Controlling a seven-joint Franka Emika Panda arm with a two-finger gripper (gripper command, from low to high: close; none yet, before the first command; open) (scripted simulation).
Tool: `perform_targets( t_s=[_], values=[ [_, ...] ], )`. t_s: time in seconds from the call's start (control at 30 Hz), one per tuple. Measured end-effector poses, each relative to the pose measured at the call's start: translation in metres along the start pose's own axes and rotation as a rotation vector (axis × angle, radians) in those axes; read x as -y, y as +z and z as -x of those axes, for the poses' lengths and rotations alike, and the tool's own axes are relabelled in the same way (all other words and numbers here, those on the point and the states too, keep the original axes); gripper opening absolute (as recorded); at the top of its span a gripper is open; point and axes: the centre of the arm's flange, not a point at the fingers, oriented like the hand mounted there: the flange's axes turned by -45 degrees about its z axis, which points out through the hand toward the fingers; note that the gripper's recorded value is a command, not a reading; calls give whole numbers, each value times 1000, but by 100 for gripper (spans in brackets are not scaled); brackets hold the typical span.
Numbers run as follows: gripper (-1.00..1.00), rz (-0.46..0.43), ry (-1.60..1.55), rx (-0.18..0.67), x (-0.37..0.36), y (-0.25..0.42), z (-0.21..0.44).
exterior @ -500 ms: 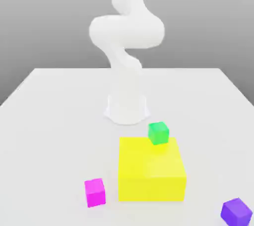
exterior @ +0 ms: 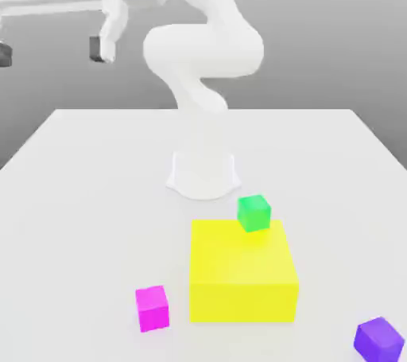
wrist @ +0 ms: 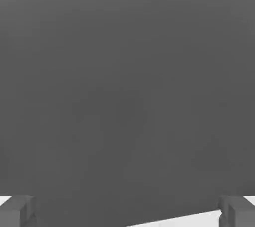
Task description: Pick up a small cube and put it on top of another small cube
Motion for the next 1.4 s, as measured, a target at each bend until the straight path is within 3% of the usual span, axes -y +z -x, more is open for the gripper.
perform_targets(
  t_s=[0.3, 0.6, 0.73, 0.77, 0.97, 1.13, 1.4],
  values=[
    [0, 55, 115, 186, -100, 138, 20],
    [0, 124, 213, 371, -199, 262, 91],
    [0, 131, 221, 389, -213, 321, 120],
    [-100, 131, 221, 389, -214, 328, 124],
    [-100, 130, 222, 390, -215, 332, 126],
    [-100, 125, 216, 390, -205, 279, 103],
    [-100, 3, 24, 399, -72, 218, 100]
  ],
)
